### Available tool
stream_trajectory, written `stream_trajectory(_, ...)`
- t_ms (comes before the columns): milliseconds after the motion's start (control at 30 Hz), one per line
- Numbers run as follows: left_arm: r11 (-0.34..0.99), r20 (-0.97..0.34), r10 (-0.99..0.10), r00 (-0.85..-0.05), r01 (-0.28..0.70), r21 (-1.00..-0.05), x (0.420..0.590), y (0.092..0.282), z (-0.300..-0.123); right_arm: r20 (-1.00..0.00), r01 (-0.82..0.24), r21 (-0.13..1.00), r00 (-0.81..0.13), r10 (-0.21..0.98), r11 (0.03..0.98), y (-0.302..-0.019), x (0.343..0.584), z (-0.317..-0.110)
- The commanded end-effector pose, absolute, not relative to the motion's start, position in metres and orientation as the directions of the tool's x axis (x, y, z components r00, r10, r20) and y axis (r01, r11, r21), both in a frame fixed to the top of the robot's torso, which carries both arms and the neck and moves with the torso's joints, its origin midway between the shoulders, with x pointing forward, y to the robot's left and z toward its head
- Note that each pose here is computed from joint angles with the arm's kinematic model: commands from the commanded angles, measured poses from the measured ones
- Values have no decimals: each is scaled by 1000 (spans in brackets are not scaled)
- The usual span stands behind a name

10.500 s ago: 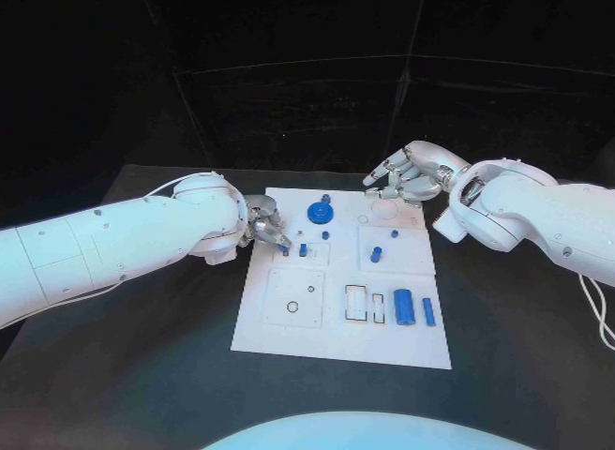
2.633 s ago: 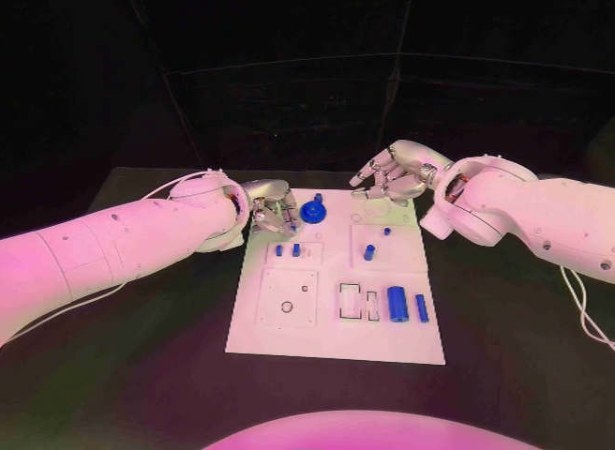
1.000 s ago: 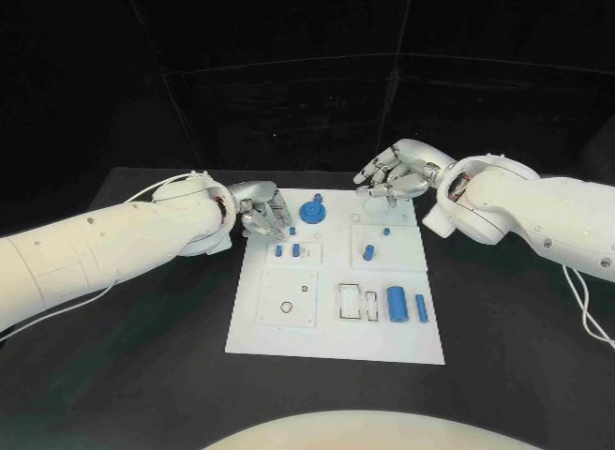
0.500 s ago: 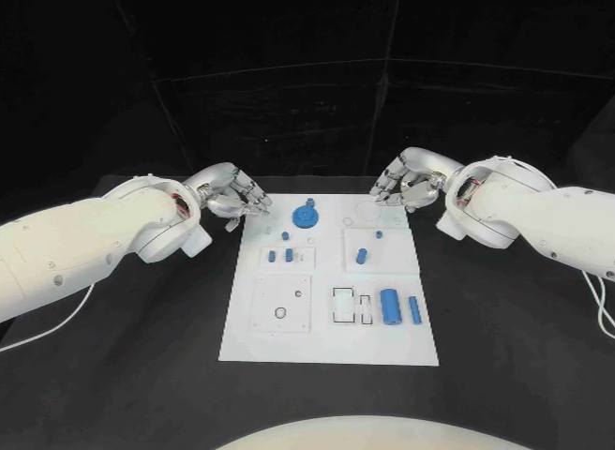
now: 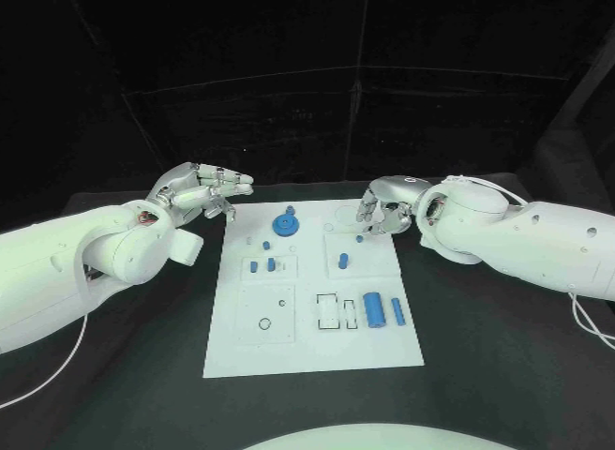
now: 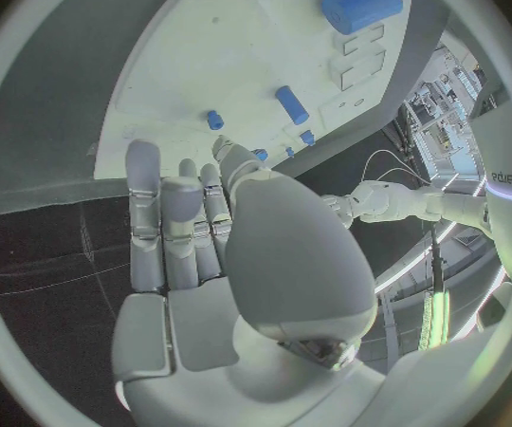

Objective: Assemble the parts on the task board

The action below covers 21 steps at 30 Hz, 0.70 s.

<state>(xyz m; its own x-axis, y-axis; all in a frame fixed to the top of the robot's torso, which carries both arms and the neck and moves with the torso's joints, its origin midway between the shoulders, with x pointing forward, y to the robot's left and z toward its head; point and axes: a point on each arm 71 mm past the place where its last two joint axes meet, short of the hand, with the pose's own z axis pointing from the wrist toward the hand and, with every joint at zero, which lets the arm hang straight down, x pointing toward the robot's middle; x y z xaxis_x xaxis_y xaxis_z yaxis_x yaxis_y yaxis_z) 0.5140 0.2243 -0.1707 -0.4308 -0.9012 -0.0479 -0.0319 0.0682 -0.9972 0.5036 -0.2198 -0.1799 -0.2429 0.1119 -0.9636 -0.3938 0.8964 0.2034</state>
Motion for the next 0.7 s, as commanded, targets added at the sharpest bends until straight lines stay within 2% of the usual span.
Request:
stream_trajectory(33, -62, 71, -900, -431, -35, -997, 514, 223, -167, -977, -401, 120, -211, 35, 908, -217, 504, -181)
stream_trajectory(700, -92, 93, -884, -458, -25, -995, 512, 223, -166, -961, -422, 109, -277, -14, 900, -205, 500, -196)
